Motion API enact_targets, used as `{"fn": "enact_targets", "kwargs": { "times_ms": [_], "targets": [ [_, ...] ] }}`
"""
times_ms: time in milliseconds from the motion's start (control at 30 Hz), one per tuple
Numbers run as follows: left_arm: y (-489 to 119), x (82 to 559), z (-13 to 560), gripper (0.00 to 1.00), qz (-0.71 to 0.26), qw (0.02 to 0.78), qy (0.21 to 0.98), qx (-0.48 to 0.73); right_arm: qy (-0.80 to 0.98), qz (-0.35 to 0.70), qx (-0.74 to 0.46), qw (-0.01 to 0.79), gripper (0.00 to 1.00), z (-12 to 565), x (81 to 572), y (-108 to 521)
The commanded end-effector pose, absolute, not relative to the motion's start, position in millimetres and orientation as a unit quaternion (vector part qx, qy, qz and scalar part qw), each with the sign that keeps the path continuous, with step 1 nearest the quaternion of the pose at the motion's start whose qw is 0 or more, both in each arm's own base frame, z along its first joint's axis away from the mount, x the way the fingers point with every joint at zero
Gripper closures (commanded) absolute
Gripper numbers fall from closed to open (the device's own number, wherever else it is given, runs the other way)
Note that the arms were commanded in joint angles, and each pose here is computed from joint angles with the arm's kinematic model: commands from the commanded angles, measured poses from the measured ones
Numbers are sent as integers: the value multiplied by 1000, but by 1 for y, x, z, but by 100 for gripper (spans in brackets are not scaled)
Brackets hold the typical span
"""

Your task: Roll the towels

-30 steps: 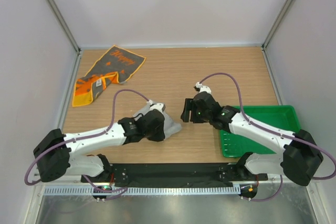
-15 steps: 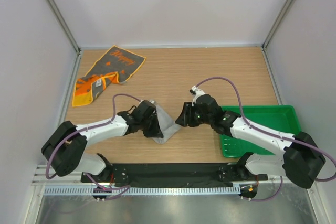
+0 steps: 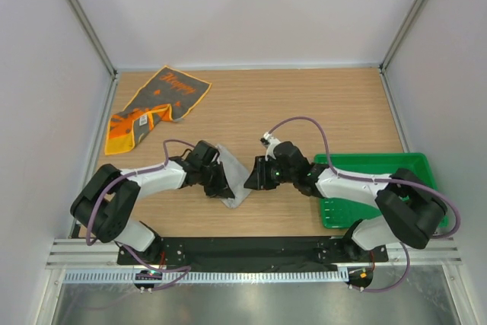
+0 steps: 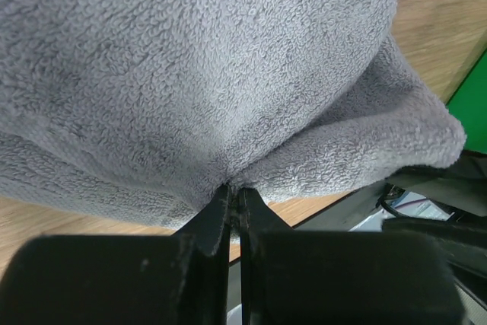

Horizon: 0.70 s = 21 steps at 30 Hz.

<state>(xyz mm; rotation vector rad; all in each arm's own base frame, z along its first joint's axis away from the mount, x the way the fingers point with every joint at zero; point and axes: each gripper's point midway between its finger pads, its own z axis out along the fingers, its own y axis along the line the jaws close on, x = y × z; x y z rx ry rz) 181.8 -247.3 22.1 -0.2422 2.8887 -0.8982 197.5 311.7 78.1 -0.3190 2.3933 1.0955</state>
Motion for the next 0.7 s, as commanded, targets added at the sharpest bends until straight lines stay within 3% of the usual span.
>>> {"fn": "enact_targets", "kwargs": {
  "times_ms": [0, 600, 667],
  "targets": [
    [-248, 184, 20, 100, -295, 55, 952, -65, 858, 417, -123, 273, 67, 86, 213, 327],
    [-220, 174, 9, 99, -233, 66, 969, -48, 908, 338, -45, 243, 75, 11, 254, 322],
    [-208, 176, 12, 89, -196, 91, 976, -38, 914, 329, -45, 233, 75, 4, 253, 320]
  ]
}}
